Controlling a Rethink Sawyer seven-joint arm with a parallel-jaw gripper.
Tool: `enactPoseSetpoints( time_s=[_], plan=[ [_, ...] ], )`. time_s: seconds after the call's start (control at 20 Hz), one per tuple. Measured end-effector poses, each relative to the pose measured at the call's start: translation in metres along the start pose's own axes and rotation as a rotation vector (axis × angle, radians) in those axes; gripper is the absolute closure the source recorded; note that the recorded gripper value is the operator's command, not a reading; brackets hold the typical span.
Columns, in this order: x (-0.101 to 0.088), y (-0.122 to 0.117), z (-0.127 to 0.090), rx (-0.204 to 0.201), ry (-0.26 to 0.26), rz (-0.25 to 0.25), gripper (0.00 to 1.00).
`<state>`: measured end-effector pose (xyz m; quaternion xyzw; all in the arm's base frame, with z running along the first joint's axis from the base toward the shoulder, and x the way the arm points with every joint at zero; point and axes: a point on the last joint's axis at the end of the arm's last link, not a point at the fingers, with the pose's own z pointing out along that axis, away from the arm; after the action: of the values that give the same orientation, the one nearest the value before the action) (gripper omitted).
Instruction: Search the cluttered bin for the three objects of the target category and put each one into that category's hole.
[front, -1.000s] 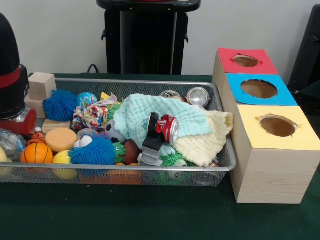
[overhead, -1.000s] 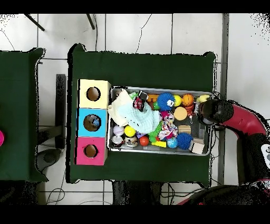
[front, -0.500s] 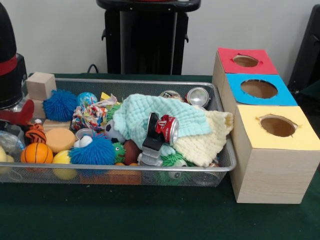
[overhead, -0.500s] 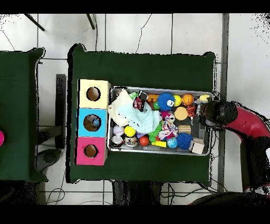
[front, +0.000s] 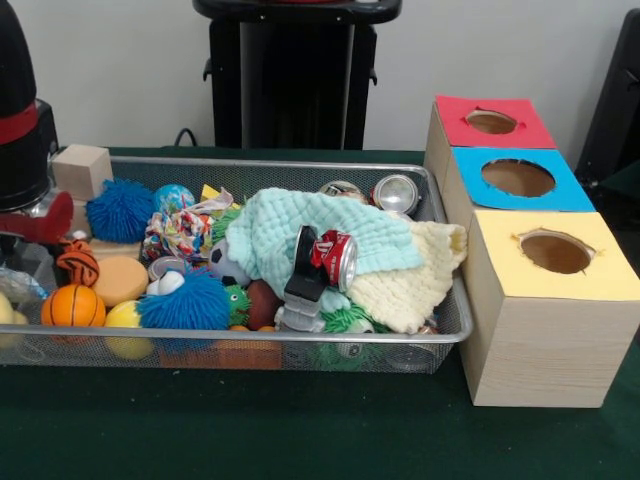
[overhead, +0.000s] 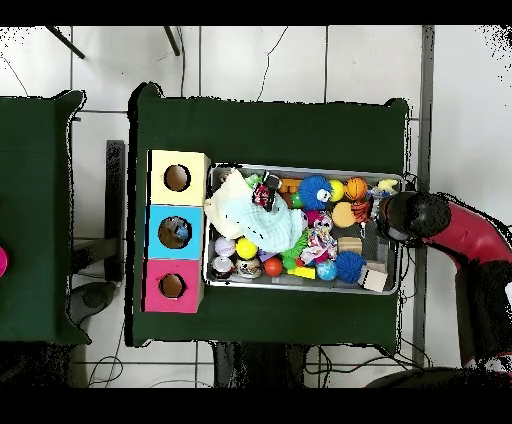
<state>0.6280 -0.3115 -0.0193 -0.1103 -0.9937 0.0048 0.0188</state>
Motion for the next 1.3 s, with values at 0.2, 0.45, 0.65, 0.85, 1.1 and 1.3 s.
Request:
enactPoseSetpoints(
  time_s=[0.2,0.45,0.65,0.85,1.1,1.3],
  plan=[
    [0.003,0.003,0.000,-0.008,0.009,0.002,0.00],
    [0.004,0.005,-0.001,-0.016,0.015,0.007,0.00],
    [0.000,0.012,-0.003,-0.029,0.012,0.016,0.00],
    [-0.004,0.027,-0.004,-0.044,0.030,0.014,0.00],
    [-0.008,0.046,-0.004,-0.067,0.050,0.012,0.00],
    [-0.012,0.054,-0.007,-0.081,0.050,0.017,0.00]
  ],
)
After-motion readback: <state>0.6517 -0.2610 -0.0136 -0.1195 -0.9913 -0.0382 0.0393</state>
